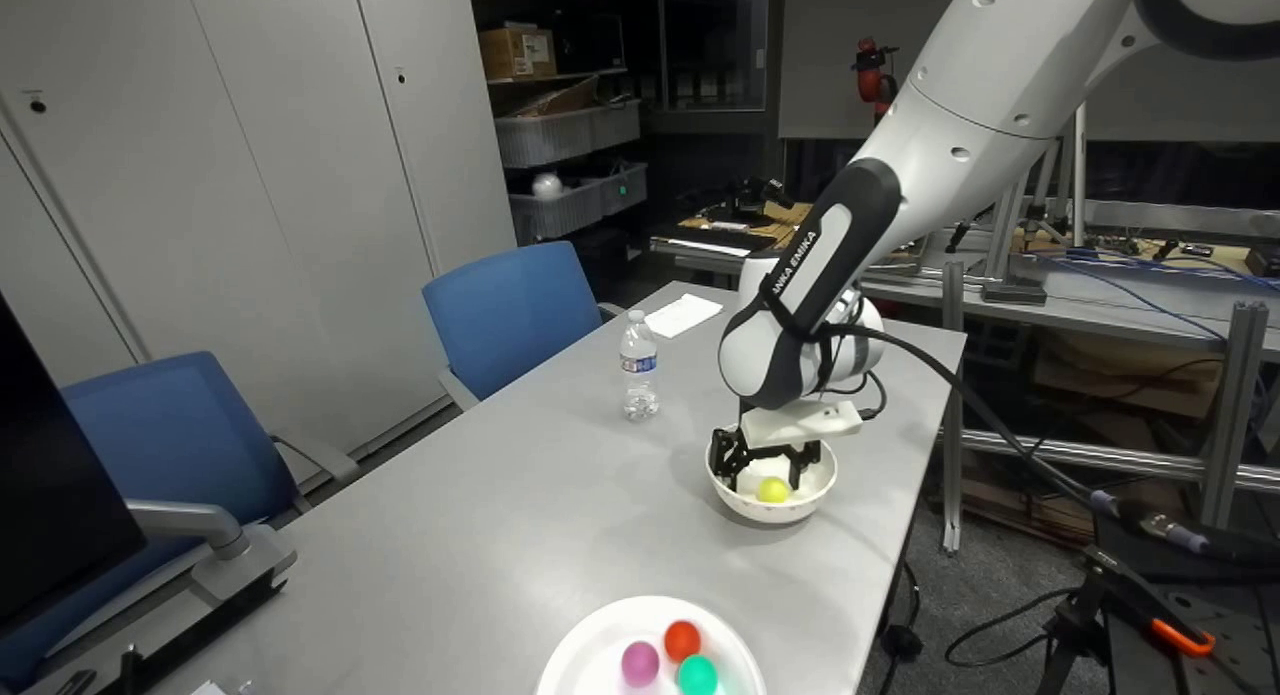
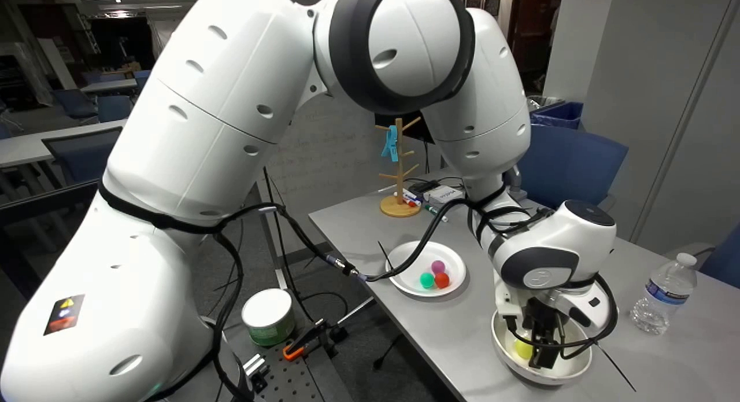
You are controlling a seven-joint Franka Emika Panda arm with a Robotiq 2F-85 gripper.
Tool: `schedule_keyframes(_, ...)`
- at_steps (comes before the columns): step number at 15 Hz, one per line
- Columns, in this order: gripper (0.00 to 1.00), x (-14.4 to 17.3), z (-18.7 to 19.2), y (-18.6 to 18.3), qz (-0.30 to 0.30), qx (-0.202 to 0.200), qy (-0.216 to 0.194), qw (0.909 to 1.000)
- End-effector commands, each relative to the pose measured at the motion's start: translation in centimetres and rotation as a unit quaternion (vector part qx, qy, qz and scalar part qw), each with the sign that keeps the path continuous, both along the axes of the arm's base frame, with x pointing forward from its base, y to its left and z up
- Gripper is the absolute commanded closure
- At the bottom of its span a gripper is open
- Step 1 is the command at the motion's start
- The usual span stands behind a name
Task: Take the yellow ball out of the bowl and put it on the plate
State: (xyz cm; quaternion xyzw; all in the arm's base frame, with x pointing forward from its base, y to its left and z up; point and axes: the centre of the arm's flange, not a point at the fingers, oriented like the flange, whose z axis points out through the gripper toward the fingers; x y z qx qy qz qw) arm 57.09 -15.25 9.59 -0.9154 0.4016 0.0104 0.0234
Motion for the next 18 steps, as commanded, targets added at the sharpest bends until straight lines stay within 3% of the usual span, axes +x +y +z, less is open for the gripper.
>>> schedule_keyframes(1,0.22,-0.5,0.8,0.8,-0.007,0.019,0.005,0.9998)
schedule_keyframes(9,0.83,-0.6,0.9,0.7,-0.010,0.020,0.004,0.9998)
schedule_keyframes(14,0.87,-0.9,1.1,0.6,-0.015,0.023,0.003,0.9996)
schedule_keyframes(18,0.87,-1.9,3.6,1.1,-0.009,0.021,-0.012,0.9997)
